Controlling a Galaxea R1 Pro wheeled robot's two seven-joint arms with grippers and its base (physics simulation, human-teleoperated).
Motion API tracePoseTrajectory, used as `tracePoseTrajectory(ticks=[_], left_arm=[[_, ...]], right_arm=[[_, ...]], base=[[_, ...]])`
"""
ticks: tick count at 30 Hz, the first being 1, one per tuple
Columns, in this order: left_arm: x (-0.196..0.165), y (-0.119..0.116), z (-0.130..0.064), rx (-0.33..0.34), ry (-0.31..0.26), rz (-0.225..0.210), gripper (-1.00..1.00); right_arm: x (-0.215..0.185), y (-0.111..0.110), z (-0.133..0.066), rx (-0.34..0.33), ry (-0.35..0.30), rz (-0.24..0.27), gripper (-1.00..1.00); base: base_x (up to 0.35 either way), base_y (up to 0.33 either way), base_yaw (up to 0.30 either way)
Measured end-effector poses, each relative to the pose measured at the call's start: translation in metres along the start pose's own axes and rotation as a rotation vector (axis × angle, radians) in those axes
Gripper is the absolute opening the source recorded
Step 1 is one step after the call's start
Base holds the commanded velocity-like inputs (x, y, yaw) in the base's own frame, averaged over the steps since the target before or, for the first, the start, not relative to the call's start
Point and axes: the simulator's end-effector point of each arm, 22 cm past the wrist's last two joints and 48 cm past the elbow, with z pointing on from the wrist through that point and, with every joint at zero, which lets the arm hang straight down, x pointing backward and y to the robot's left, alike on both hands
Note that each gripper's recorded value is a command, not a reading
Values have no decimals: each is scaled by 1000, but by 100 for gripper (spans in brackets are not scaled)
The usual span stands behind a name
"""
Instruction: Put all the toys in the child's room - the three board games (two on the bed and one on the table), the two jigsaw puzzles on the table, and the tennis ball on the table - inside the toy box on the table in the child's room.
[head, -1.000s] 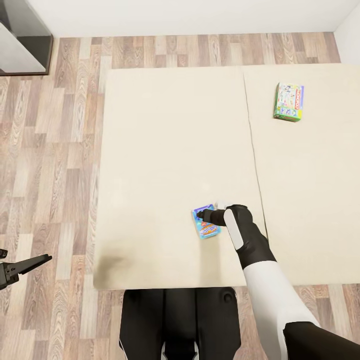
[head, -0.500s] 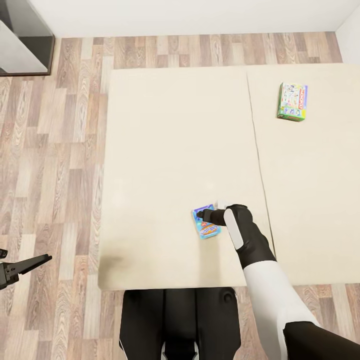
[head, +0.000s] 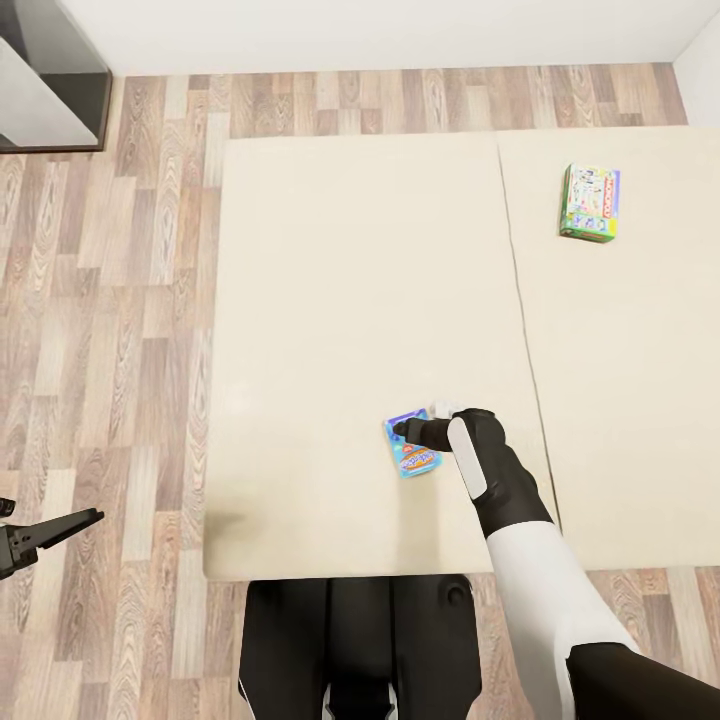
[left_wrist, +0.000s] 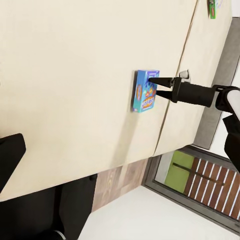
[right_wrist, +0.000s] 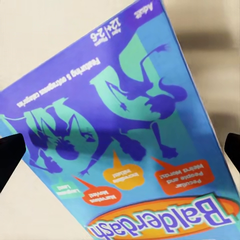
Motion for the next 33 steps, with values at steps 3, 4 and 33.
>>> tracePoseTrajectory(ticks=[3, 4, 33], left_arm=[[0, 0, 0, 0, 0, 0, 100], [0, 0, 0, 0, 0, 0, 100], [0, 0, 0, 0, 0, 0, 100]], right_arm=[[0, 0, 0, 0, 0, 1, 100], [0, 0, 0, 0, 0, 0, 100], [0, 0, 0, 0, 2, 0, 100]], base=[[0, 67, 0], [0, 93, 0], [0, 59, 0]])
